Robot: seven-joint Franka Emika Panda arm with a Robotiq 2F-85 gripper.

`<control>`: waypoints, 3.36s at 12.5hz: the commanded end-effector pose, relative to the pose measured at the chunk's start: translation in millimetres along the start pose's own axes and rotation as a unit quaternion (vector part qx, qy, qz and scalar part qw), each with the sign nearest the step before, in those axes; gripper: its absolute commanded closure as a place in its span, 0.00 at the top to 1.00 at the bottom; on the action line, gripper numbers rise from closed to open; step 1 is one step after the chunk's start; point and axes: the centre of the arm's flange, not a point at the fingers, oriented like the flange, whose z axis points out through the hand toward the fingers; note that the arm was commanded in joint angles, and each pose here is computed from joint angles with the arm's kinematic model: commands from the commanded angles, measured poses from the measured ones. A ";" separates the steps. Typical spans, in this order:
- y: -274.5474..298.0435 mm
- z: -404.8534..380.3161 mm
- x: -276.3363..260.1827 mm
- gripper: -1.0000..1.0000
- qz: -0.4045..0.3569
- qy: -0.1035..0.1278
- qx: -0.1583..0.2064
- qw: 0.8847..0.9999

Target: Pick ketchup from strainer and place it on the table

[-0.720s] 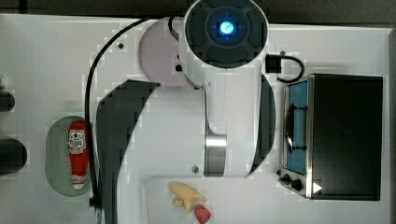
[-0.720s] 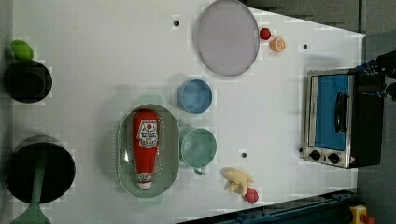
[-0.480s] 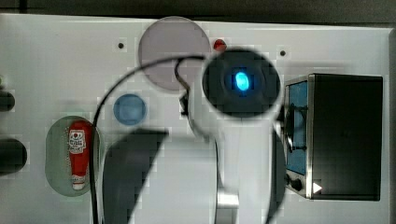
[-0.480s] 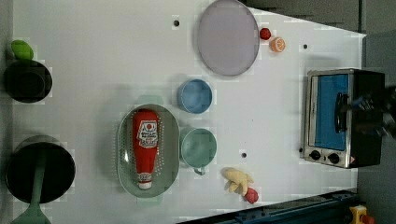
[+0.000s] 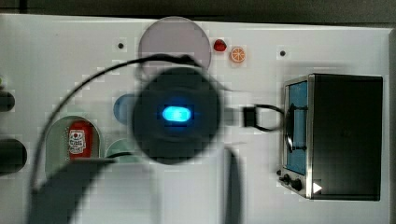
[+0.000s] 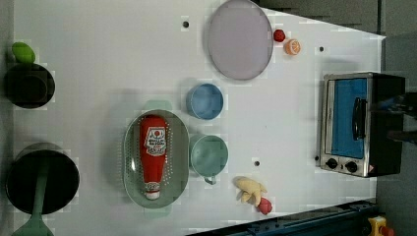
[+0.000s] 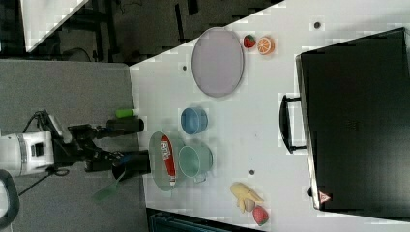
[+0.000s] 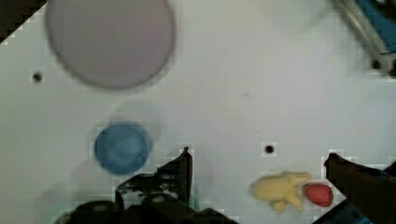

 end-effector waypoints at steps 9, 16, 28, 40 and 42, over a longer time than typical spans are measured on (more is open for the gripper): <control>-210.8 136.4 -225.9 1.00 -0.270 -0.036 0.014 0.962; -234.0 267.3 -247.1 1.00 -0.302 -0.017 0.042 0.952; -244.5 414.0 -258.4 0.96 -0.274 -0.042 0.066 0.959; -235.6 252.6 -250.6 0.59 -0.206 -0.016 0.080 0.975; -233.4 216.1 -229.1 0.59 -0.215 0.000 0.080 0.973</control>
